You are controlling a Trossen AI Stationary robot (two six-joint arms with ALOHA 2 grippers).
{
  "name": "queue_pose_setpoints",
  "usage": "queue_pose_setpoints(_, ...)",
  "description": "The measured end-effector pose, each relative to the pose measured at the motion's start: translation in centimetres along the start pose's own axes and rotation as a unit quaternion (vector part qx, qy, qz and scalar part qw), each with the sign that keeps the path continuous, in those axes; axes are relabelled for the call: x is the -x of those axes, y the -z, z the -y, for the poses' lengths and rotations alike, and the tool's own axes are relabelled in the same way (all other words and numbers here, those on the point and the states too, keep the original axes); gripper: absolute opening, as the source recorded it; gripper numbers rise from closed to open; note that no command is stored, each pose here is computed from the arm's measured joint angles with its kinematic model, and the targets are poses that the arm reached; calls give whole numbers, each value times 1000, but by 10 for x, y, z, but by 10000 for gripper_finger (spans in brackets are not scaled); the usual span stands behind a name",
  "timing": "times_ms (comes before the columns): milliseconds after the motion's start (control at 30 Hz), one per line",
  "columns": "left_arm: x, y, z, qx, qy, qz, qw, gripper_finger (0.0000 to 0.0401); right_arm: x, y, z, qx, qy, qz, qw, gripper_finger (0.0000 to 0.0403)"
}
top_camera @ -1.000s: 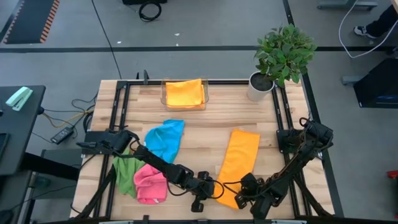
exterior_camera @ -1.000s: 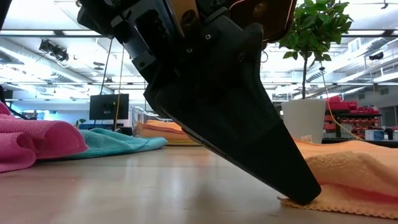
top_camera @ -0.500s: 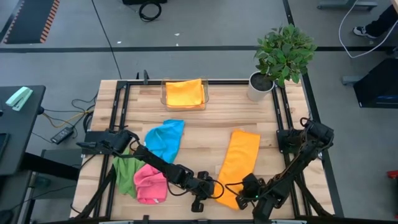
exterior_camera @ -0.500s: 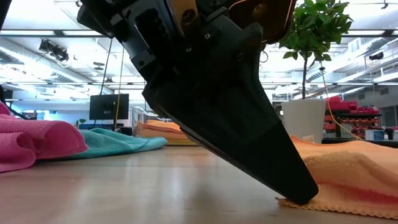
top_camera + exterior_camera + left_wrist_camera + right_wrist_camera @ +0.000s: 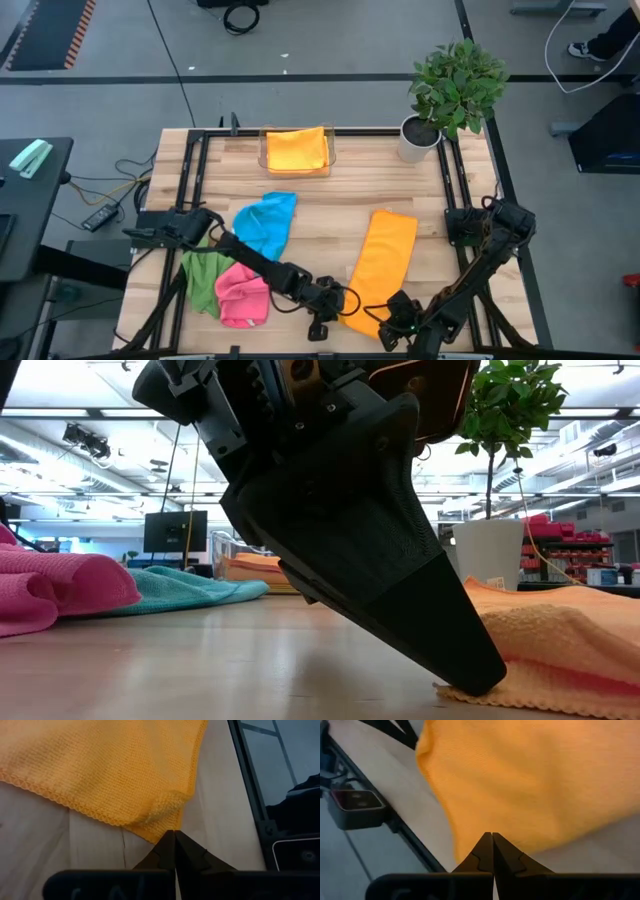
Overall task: Fold microfiber towels
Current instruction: Fold the orange microfiber towel
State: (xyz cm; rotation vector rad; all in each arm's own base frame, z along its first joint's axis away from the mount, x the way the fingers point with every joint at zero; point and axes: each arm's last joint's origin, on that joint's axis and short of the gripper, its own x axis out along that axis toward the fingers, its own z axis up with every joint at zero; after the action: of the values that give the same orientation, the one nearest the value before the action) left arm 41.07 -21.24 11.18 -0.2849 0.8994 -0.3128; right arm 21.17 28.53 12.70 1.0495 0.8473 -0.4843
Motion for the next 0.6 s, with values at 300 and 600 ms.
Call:
queue_pose_setpoints(300, 1, -2, -4, 3, -5, 2, 1000, 8, -9, -2, -5, 19, -7, -27, 999, 2)
queue_pose_setpoints(600, 1, -3, -4, 1, -6, 4, 1000, 9, -10, -6, -2, 29, 15, -32, 999, 2)
